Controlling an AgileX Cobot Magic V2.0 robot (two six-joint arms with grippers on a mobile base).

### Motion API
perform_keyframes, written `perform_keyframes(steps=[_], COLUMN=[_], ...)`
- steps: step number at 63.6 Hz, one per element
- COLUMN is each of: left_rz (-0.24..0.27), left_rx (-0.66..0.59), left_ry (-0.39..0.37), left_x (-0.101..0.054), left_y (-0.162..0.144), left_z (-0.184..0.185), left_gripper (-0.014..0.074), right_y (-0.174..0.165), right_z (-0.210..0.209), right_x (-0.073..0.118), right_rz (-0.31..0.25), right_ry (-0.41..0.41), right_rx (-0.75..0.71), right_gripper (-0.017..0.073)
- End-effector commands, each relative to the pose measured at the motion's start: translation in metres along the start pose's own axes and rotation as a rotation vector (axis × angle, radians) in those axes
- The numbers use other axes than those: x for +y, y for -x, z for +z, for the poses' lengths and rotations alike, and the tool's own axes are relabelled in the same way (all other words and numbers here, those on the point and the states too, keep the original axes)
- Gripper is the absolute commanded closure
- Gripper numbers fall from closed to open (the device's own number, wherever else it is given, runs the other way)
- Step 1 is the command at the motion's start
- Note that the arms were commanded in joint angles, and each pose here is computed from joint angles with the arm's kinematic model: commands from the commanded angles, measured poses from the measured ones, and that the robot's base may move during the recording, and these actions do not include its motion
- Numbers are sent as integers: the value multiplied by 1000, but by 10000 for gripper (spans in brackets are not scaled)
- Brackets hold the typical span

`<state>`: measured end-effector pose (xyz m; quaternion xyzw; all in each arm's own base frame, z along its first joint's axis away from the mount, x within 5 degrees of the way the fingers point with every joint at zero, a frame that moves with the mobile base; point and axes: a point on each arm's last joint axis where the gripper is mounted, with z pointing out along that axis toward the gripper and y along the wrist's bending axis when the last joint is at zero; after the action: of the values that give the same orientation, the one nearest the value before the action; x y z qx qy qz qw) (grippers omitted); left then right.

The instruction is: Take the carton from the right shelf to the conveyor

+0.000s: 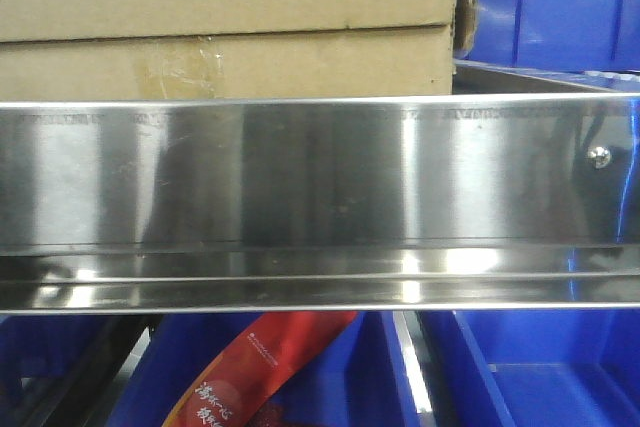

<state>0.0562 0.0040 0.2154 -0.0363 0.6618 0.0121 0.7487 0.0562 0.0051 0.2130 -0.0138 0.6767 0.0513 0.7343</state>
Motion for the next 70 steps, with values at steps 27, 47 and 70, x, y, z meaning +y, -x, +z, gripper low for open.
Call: perform_keyframes(steps=[27, 47, 70], left_rz=[42, 23, 106], left_rx=[-89, 58, 209], left_ry=[15, -140, -458], left_x=[-3, -13, -59], left_y=[114, 168, 218], left_z=[-12, 9, 76], left_gripper=[288, 71, 89], right_y=[118, 154, 222], right_z=[-23, 2, 57], right_x=[9, 13, 41], right_rz=[-11, 37, 89], right_ry=[39, 64, 301], right_rx=[-106, -1, 203], right_gripper=[178, 22, 22])
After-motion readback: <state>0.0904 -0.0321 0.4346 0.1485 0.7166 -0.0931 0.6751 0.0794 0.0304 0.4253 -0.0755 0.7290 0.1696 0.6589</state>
